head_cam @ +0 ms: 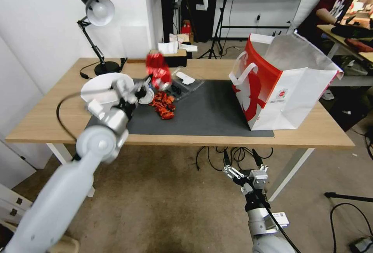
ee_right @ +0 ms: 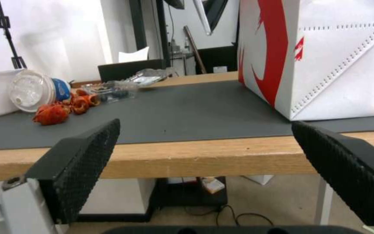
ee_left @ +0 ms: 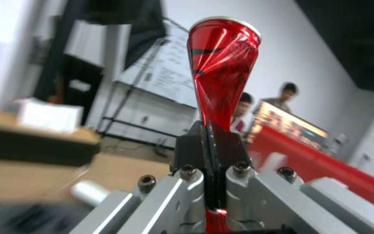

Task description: Pick up the trash from the table and place it into the takeout bag.

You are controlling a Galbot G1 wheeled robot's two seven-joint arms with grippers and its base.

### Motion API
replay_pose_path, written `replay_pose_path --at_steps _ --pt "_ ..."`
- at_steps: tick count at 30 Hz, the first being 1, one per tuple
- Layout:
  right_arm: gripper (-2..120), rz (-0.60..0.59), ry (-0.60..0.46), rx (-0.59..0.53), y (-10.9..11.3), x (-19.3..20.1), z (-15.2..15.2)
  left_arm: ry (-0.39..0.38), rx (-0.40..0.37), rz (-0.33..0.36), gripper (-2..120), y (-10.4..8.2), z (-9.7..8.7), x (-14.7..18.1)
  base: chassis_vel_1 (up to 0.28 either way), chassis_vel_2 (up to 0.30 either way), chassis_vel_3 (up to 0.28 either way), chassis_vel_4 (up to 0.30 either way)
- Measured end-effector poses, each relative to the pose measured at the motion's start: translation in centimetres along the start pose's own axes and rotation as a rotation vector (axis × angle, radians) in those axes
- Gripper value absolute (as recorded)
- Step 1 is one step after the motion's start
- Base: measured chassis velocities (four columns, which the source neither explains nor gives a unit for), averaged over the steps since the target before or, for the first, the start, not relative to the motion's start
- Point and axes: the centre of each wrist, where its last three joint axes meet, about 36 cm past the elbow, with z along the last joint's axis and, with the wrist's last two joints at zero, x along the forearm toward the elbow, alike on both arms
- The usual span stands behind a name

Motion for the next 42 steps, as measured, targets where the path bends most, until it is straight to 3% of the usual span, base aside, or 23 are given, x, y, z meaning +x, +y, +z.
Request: replay_pose_path --at_steps 2,4,5,9,17,21,22,24,29,31,37,42 --pt "100 0.000 0.000 0.000 0.0 0.0 0.0 0.005 -0.008 0.016 0 -0.3 -0.1 -0.6 0.000 0.000 0.000 0.000" --pt "100 0.000 0.000 0.000 0.0 0.0 0.0 0.036 -0.050 0.097 0 -2.1 -0.6 -3.9 0.000 0.000 0.000 0.000" --pt "100 0.000 0.000 0.000 0.0 0.0 0.0 0.036 -0.050 0.097 0 -2.1 -0.6 -3.9 0.000 0.000 0.000 0.000" --pt "100 0.000 0.000 0.000 0.0 0.0 0.0 0.078 -0.121 0.203 0 -5.0 -1.1 -9.4 0.000 0.000 0.000 0.000" --pt "100 0.000 0.000 0.000 0.0 0.0 0.0 0.138 -0.221 0.294 0 -8.2 -0.6 -16.4 0.000 0.000 0.000 0.000" --pt "100 0.000 0.000 0.000 0.0 0.0 0.0 0.170 -0.310 0.390 0 -11.9 -0.3 -21.2 0.000 0.000 0.000 0.000" --pt "100 0.000 0.000 0.000 0.0 0.0 0.0 0.170 -0.310 0.390 0 -11.9 -0.3 -21.2 0.000 0.000 0.000 0.000" --pt "100 0.000 0.000 0.000 0.0 0.0 0.0 0.186 -0.347 0.451 0 -14.6 0.0 -23.5 0.000 0.000 0.000 0.000" --pt "100 0.000 0.000 0.000 0.0 0.0 0.0 0.198 -0.376 0.502 0 -17.1 0.4 -25.5 0.000 0.000 0.000 0.000" --pt "100 0.000 0.000 0.000 0.0 0.0 0.0 0.241 -0.444 0.553 0 -18.3 2.0 -26.7 0.000 0.000 0.000 0.000" --pt "100 0.000 0.000 0.000 0.0 0.0 0.0 0.279 -0.495 0.586 0 -19.1 3.4 -27.0 0.000 0.000 0.000 0.000" --pt "100 0.000 0.000 0.000 0.0 0.0 0.0 0.306 -0.544 0.556 0 -18.9 3.6 -26.9 0.000 0.000 0.000 0.000"
